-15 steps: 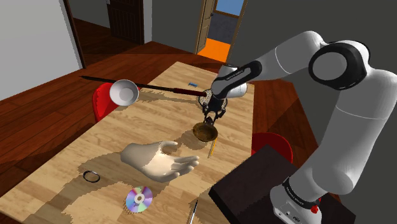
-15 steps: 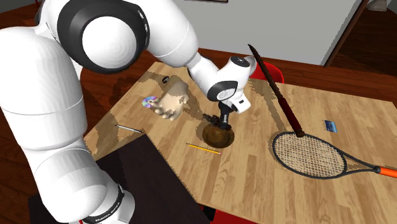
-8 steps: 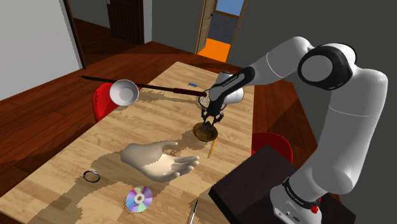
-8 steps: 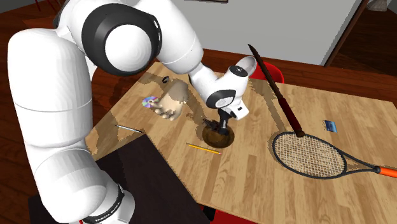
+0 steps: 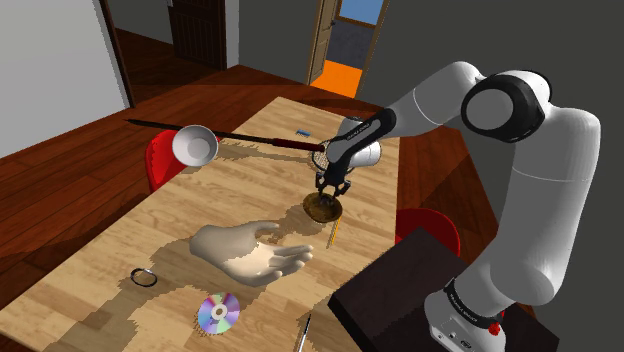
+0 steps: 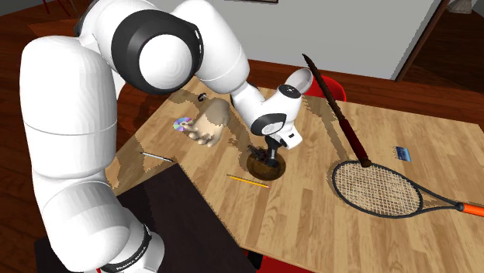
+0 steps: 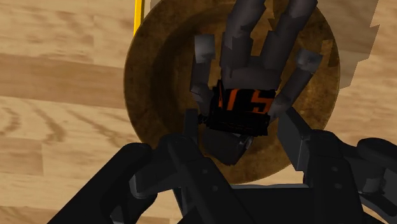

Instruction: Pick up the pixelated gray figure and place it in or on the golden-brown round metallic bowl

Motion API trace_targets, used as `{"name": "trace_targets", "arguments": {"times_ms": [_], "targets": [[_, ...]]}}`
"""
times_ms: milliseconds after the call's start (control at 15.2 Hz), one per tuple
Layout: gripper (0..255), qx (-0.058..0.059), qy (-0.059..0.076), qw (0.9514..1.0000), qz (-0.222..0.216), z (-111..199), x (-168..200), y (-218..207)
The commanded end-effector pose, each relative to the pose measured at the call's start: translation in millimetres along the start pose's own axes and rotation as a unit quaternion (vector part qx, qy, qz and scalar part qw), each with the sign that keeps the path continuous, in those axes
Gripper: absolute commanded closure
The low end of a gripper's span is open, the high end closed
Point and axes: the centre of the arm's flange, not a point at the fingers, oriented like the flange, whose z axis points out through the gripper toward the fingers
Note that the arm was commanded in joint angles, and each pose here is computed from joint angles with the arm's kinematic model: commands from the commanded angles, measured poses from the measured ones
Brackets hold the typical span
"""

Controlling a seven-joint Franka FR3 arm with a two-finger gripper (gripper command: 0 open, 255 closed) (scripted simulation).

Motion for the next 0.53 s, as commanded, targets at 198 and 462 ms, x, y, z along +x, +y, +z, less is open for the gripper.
{"name": "trace_targets", "arguments": {"times_ms": [198,462], "targets": [[0,0.0,0.0,1.0,0.0,0.0,0.0,-0.1],[0,0.0,0.0,1.0,0.0,0.0,0.0,-0.1]]}}
